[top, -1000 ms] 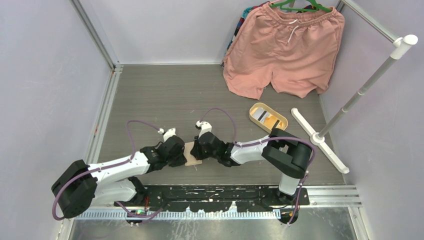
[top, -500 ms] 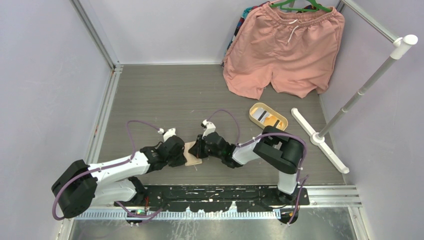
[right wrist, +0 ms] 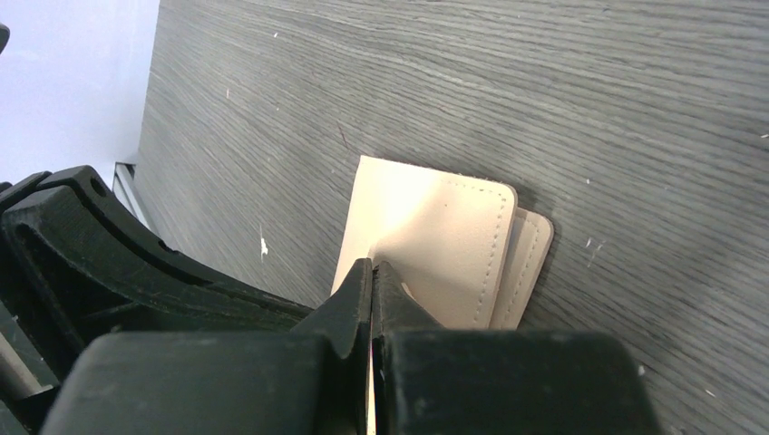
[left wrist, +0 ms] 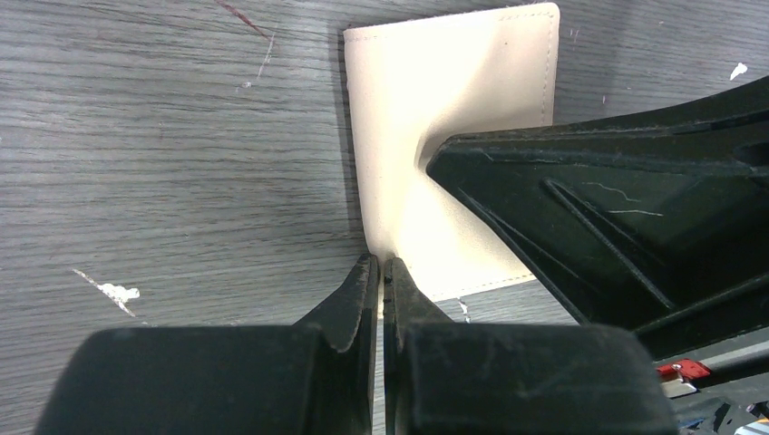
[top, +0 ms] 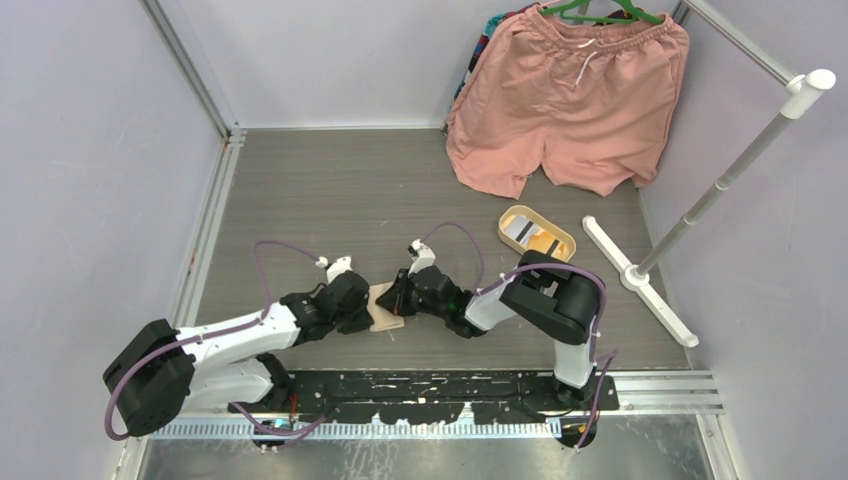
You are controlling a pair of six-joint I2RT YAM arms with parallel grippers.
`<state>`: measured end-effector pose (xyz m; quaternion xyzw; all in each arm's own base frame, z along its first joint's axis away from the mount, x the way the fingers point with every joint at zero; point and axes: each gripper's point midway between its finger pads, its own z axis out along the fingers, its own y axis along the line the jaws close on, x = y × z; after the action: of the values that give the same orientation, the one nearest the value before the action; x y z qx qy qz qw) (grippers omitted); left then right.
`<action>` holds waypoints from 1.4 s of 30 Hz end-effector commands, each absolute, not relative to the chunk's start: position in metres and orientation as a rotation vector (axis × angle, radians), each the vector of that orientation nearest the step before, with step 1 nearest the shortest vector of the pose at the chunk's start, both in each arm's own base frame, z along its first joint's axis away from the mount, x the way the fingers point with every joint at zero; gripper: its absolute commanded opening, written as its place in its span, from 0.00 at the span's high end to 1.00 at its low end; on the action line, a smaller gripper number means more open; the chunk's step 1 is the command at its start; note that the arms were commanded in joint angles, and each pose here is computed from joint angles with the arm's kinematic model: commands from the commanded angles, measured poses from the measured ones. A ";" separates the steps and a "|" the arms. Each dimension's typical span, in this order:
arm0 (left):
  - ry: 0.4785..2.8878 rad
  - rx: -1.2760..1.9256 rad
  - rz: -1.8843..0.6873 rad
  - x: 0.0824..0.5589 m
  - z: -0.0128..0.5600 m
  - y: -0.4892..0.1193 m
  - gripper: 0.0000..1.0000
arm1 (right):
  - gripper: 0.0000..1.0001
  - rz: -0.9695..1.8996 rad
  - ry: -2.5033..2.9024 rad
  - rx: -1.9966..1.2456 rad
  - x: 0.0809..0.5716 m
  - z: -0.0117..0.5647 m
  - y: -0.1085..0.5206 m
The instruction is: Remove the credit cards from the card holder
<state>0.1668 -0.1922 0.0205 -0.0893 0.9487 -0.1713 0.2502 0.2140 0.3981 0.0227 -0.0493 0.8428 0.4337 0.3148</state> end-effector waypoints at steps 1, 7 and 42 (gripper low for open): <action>2.611 -0.224 -0.404 0.163 0.014 -0.183 1.00 | 0.99 0.545 2.501 -0.042 0.215 -0.078 0.308; 2.600 -0.223 -0.397 0.162 0.018 -0.179 1.00 | 0.99 0.351 2.513 0.050 0.221 -0.088 0.281; 2.552 -0.245 -0.332 0.180 0.024 -0.176 0.92 | 0.12 0.822 2.238 -0.134 0.237 0.067 0.347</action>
<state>0.1716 -0.1802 0.0182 -0.0905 0.9524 -0.1380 0.2564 0.2329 0.3652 0.0531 -0.0277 0.8620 0.3604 0.3554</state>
